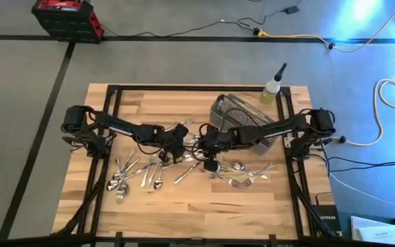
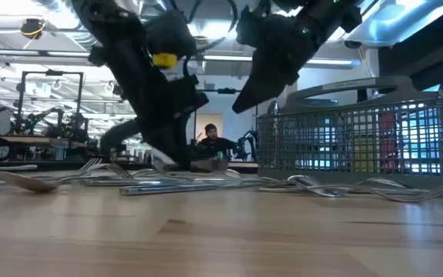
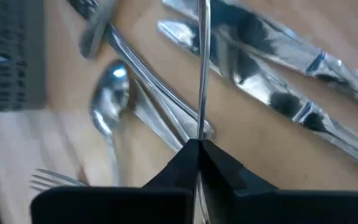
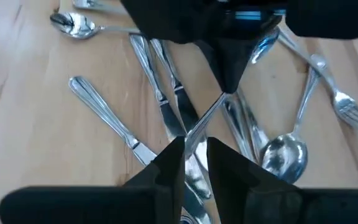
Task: Sort silverware
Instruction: Put the silver spoon into the gray silverware organizer
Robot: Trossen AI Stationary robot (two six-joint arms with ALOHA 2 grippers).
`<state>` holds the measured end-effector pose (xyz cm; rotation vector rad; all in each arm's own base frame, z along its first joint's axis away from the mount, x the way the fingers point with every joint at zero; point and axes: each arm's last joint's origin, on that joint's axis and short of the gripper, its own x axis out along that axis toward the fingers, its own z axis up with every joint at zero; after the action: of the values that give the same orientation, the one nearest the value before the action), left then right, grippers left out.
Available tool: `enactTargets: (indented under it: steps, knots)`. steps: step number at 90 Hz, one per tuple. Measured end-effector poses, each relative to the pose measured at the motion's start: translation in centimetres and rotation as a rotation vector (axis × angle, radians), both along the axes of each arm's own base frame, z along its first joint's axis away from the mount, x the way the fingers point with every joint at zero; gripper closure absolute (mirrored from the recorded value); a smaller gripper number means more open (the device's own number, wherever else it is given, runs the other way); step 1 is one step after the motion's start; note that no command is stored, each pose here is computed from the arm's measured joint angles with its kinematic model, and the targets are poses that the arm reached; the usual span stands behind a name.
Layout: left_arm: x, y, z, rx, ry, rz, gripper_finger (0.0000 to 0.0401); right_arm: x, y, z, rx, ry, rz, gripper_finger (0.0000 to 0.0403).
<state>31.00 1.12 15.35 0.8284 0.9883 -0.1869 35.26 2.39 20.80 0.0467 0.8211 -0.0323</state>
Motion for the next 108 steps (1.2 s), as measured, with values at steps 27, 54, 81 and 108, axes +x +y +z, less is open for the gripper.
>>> enactTargets:
  steps: [27, 54, 81, 108]
  knots:
    - [-0.6, -1.2, 1.3, 0.071, -0.015, 0.042, 0.04, 0.3, 0.5, 1.1, 0.041, -0.088, 0.014, 0.0352]
    - [-0.7, -2.3, 1.5, 0.202, -0.015, 0.052, 0.04, -0.1, 0.9, 0.6, 0.088, -0.181, 0.02, 0.0352]
    - [0.0, -2.0, 2.5, 0.5, -0.037, 0.012, 0.0401, -4.1, 1.1, 3.2, 0.053, -0.308, -0.085, 0.0352]
    - [1.9, -1.6, 5.2, 0.872, -0.113, -0.219, 0.0401, -9.9, 1.7, 4.2, -0.037, -0.441, -0.298, 0.0352]
